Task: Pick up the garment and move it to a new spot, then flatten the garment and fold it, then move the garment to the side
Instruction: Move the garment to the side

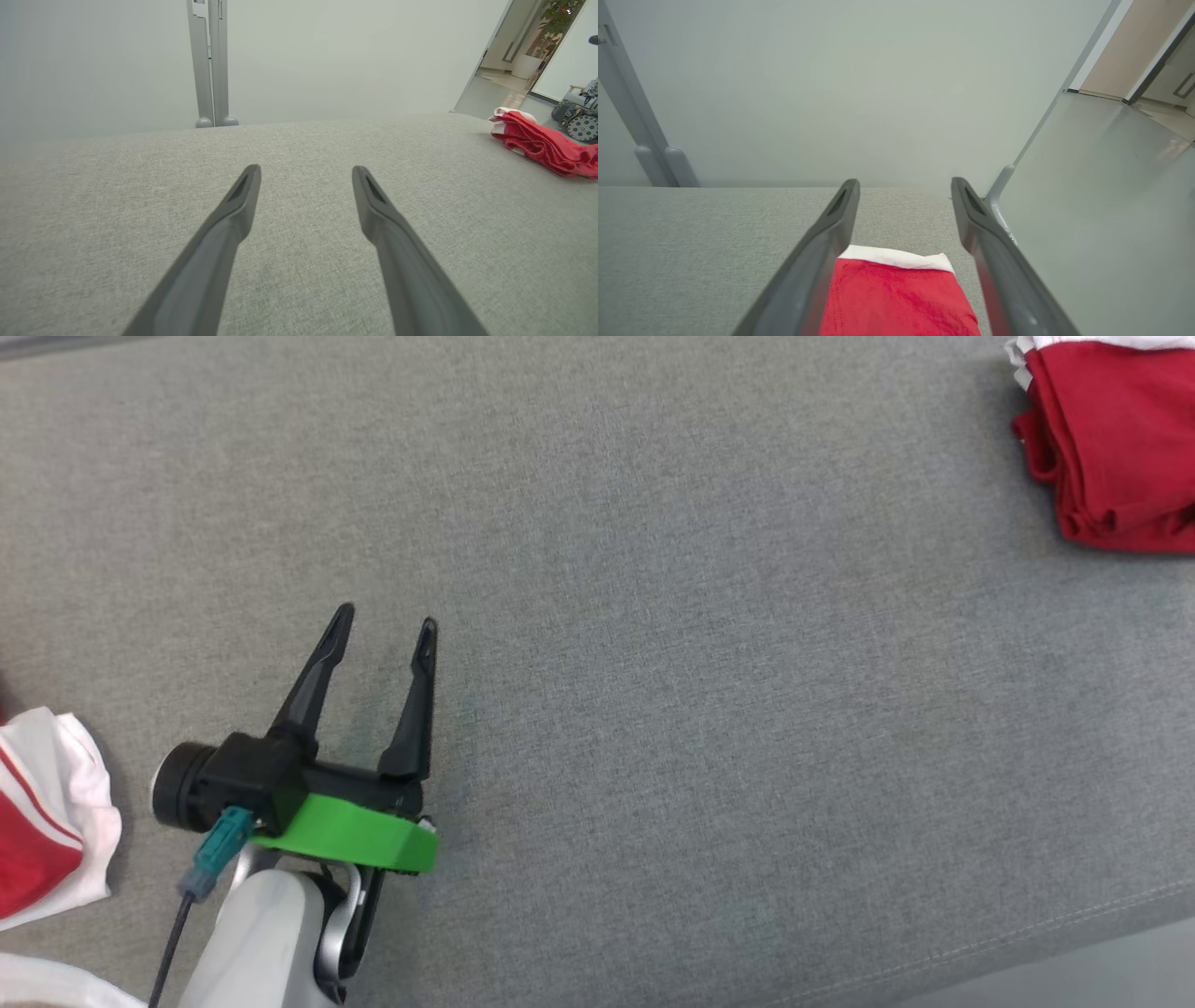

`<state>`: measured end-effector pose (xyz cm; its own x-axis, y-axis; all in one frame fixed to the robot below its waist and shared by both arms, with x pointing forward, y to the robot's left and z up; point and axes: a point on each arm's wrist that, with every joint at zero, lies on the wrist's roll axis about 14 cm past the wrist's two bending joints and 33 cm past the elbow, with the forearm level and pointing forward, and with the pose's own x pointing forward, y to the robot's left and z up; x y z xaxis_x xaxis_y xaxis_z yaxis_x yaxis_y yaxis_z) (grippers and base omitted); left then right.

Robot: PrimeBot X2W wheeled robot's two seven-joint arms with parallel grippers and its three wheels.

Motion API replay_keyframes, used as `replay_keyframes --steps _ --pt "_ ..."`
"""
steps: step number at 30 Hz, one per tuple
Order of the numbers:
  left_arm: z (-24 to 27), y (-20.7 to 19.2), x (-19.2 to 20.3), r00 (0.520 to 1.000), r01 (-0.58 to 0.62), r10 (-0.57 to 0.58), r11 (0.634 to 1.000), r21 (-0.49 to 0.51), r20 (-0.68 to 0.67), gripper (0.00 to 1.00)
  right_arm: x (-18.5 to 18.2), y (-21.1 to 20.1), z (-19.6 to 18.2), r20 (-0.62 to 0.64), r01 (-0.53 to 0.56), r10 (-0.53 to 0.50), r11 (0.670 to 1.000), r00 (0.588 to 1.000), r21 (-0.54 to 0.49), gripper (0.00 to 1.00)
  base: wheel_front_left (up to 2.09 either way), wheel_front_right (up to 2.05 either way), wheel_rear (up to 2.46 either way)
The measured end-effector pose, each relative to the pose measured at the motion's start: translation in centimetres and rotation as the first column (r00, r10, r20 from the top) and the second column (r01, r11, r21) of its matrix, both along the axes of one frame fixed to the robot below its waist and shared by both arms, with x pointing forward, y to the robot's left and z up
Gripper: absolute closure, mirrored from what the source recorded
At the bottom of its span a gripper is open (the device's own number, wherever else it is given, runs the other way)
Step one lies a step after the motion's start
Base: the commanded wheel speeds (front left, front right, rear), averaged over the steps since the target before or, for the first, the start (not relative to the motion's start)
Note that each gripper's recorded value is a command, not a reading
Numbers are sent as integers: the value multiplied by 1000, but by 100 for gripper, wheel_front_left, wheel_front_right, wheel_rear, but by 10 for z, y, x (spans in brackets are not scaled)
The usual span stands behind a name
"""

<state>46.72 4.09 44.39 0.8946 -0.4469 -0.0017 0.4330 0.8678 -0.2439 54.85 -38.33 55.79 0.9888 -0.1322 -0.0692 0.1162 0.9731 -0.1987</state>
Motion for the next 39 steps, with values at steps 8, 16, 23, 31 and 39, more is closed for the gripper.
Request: replay_keyframes --steps 8,16,23,31,39 --pt "40 56 -26 985 -159 157 987 20 77 0 -35 70 29 171 -160 142 982 975 99 0 0 0 0" --pt "72 82 -62 962 -240 237 971 3 139 0 -87 138 26 267 -292 232 933 935 212 0 0 0 0" --pt "94 110 -86 922 -339 336 941 -16 192 0 -127 173 25 313 -353 286 918 906 183 0 0 0 0" --pt "91 124 -101 906 -383 375 924 5 194 0 -152 188 -8 270 -335 268 910 925 243 0 0 0 0" --pt "81 122 -101 913 -379 371 925 15 169 0 -160 193 -18 259 -325 257 907 931 267 0 0 0 0"
